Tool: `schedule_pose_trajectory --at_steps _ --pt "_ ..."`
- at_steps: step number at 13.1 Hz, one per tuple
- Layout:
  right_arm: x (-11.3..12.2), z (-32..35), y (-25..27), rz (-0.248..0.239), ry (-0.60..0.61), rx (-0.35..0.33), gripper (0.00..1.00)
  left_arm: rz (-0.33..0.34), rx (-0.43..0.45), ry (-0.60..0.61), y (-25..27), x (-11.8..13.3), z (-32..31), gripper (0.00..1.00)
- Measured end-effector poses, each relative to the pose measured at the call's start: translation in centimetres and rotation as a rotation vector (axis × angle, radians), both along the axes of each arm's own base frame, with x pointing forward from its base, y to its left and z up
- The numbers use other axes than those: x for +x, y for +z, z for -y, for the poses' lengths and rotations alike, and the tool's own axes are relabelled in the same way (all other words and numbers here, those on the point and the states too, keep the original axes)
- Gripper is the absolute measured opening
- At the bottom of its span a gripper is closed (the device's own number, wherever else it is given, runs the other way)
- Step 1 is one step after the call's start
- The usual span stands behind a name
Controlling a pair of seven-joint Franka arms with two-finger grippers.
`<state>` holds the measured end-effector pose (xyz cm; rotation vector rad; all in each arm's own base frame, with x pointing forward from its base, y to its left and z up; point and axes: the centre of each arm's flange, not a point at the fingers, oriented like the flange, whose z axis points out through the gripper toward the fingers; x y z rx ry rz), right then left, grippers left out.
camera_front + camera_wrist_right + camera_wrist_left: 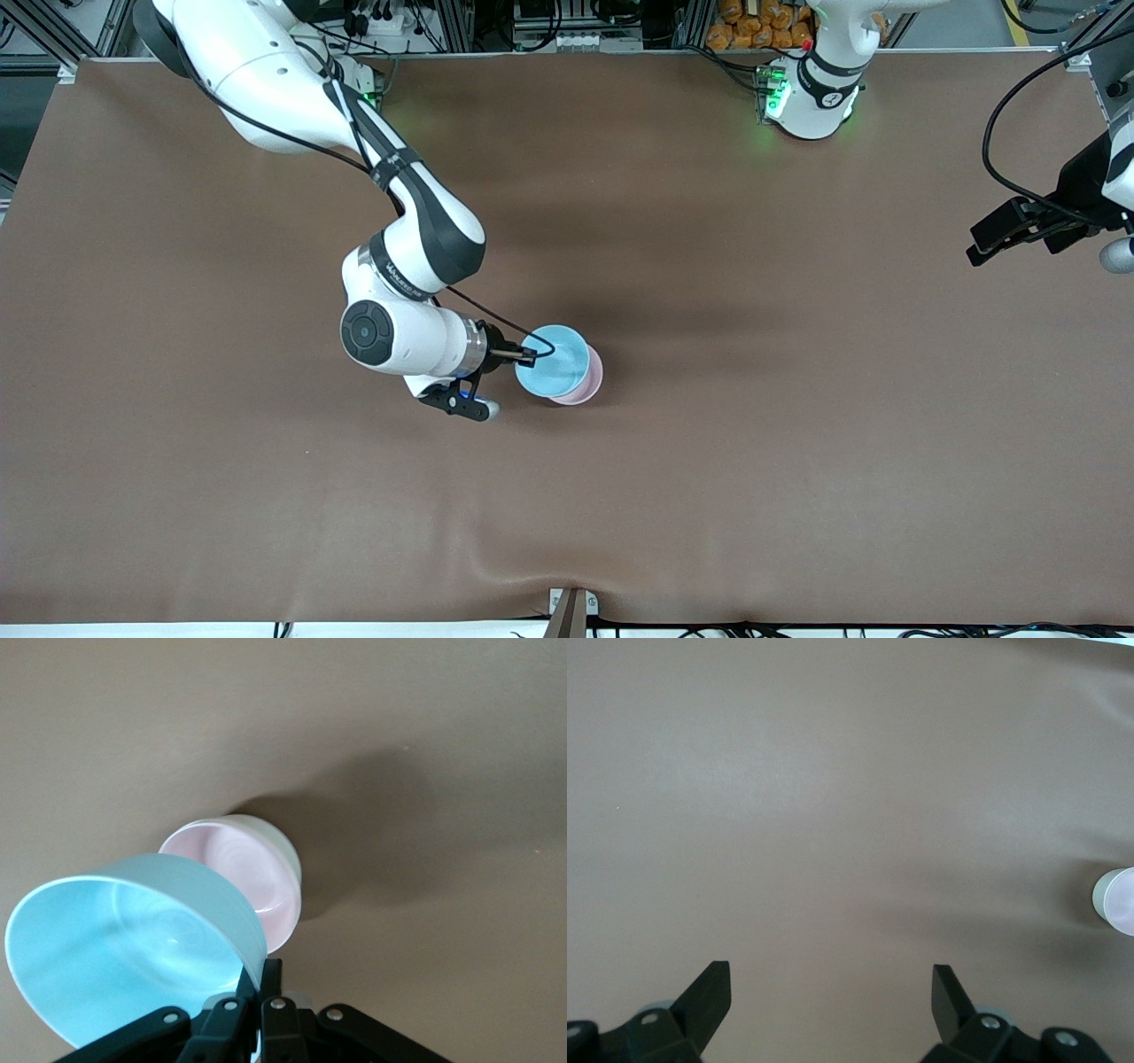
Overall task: Stack pink and blue bowls on white bowl
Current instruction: 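Lower the blue bowl into the pink bowl with the right gripper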
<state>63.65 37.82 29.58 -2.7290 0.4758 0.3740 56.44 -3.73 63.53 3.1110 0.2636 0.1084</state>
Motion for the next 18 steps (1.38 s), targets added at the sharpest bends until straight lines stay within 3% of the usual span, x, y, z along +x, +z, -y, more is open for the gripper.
schedule_pose_trajectory --at_steps 2,5,10,18 --pt "0.0 0.2 -1.7 -0.028 -0.031 -0.015 0.03 0.000 0.001 -0.012 0.0 0.0 0.1 1.00" --pt "0.0 -0.6 -2.8 -0.017 -0.070 -0.012 0.03 -0.001 0.004 -0.055 -0.1 0.0 0.1 1.00" --pt "-2.1 -4.0 -5.5 -0.035 -0.095 -0.026 0.03 -0.001 0.004 -0.059 -0.1 0.0 0.2 1.00" --pt "-1.6 -2.9 -6.8 -0.045 -0.108 -0.044 0.03 -0.037 -0.002 -0.060 -0.4 -0.4 0.2 1.00"
